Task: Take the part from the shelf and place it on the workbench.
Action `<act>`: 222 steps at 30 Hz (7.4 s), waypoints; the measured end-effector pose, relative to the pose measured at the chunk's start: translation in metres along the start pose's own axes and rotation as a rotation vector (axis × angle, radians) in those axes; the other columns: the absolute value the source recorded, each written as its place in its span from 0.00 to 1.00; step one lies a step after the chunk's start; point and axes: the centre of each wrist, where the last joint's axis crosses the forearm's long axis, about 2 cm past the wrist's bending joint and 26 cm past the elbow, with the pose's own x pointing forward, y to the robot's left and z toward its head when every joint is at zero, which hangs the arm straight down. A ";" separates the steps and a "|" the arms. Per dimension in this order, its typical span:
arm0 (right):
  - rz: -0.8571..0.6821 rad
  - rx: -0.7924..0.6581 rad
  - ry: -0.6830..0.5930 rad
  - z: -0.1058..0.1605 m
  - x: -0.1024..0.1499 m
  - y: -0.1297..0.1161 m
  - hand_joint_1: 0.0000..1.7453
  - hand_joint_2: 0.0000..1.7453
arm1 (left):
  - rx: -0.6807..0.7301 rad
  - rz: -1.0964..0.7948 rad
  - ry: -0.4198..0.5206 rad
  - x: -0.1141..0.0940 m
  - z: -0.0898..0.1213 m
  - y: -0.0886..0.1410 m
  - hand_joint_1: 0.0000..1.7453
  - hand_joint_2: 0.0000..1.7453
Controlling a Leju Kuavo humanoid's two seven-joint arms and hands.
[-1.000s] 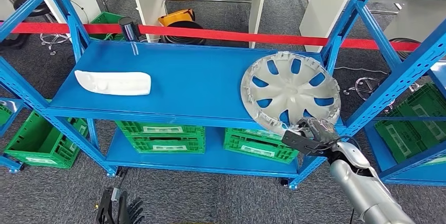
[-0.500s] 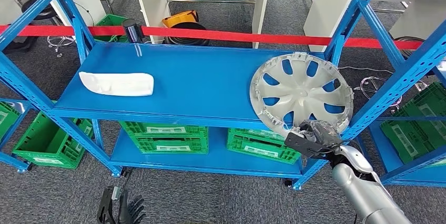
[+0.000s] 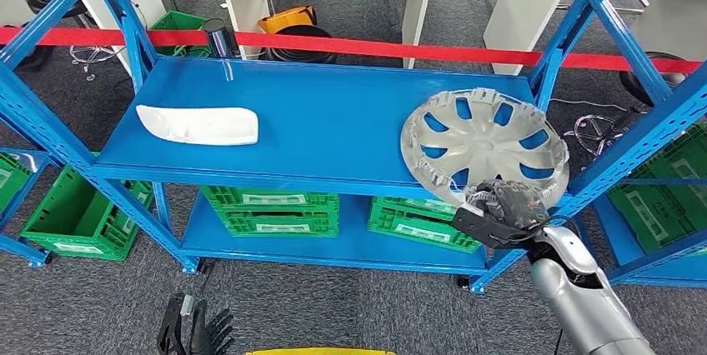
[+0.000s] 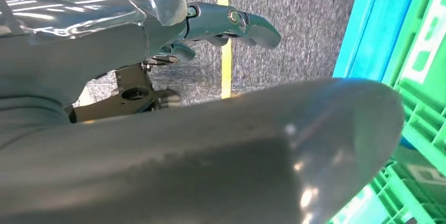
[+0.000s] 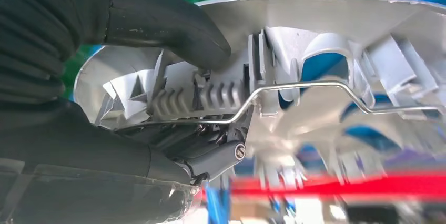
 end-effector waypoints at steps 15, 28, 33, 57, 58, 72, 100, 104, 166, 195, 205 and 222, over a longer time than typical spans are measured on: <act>0.167 -0.343 -0.268 0.007 0.063 -0.078 1.00 1.00 | -0.039 -0.017 -0.013 0.003 -0.003 -0.005 0.00 1.00; 0.066 -0.585 -0.413 0.028 0.090 -0.104 1.00 1.00 | -0.049 -0.039 -0.024 -0.001 0.000 -0.004 0.00 1.00; -0.023 -0.621 -0.470 0.034 0.097 -0.110 1.00 1.00 | -0.022 -0.038 0.004 -0.002 0.000 -0.004 0.00 1.00; -1.081 -0.327 -1.070 0.063 0.115 -0.112 1.00 1.00 | 0.062 -0.047 0.047 -0.010 0.006 0.009 0.00 1.00; -1.088 -0.319 -1.075 0.064 0.113 -0.112 1.00 1.00 | 0.061 -0.046 0.049 -0.012 0.006 0.009 0.00 1.00; -1.297 -0.036 -1.414 0.083 0.118 -0.111 1.00 1.00 | 0.047 -0.039 0.056 -0.015 0.008 0.009 0.00 1.00; -1.505 0.155 -1.287 0.094 0.132 -0.054 1.00 1.00 | 0.094 0.055 0.115 -0.019 0.010 0.011 0.00 1.00; -1.521 0.151 -1.266 0.096 0.133 -0.048 1.00 1.00 | 0.108 0.068 0.122 -0.021 0.011 0.013 0.00 1.00; -1.432 0.104 -1.242 0.104 0.134 -0.044 1.00 1.00 | 0.148 0.056 0.117 -0.028 0.016 0.018 0.00 1.00; -1.421 0.107 -1.250 0.106 0.133 -0.045 1.00 1.00 | 0.145 0.054 0.113 -0.026 0.015 0.018 0.00 1.00; -1.417 0.103 -1.257 0.105 0.134 -0.047 1.00 1.00 | 0.144 0.053 0.107 -0.023 0.013 0.018 0.00 1.00; -1.407 0.108 -1.263 0.104 0.132 -0.047 1.00 1.00 | 0.147 0.049 0.110 -0.024 0.014 0.020 0.00 1.00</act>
